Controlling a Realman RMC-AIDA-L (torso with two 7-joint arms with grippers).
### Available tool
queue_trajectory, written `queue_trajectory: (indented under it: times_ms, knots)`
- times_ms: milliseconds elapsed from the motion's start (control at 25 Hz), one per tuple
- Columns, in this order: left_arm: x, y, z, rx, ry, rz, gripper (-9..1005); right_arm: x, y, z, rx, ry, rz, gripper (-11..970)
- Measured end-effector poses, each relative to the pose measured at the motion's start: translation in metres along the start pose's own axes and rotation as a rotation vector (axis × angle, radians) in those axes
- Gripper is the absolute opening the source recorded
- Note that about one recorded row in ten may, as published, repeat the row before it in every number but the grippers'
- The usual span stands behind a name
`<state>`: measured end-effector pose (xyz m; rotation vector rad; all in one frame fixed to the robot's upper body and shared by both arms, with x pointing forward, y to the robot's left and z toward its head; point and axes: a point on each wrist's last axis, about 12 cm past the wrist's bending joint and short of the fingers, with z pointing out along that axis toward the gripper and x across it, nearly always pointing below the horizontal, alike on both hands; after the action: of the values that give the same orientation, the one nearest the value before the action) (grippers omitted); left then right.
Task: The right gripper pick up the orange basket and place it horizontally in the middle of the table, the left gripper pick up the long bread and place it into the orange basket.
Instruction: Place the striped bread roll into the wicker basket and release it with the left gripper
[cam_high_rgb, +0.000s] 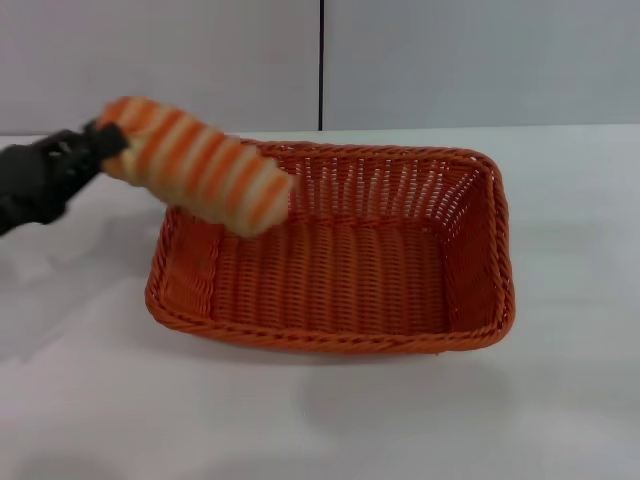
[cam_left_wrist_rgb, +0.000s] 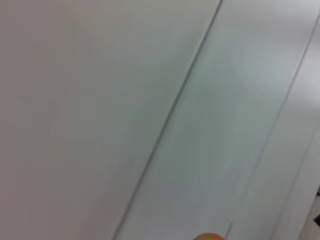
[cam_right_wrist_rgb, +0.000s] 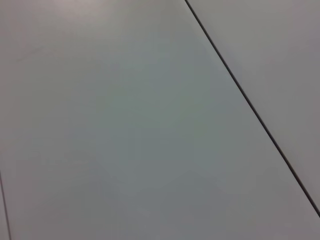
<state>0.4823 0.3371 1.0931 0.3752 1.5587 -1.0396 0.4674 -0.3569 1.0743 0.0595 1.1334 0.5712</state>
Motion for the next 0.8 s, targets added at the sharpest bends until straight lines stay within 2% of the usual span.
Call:
queue_trajectory:
  times_ms: [320, 520, 800]
  knots:
    - [0.02, -0.003, 0.024, 0.007, -0.01, 0.006, 151, 0.002, 0.002, -0.004, 0.011, 0.002, 0.019, 551]
    - [0.042, -0.01, 0.045, 0.003, 0.051, 0.04, 145, 0.002, 0.003, -0.007, 0.013, 0.0, 0.021, 551]
    - [0.059, -0.018, 0.06, 0.009, 0.115, 0.075, 142, 0.002, 0.004, -0.007, 0.01, -0.002, 0.023, 551]
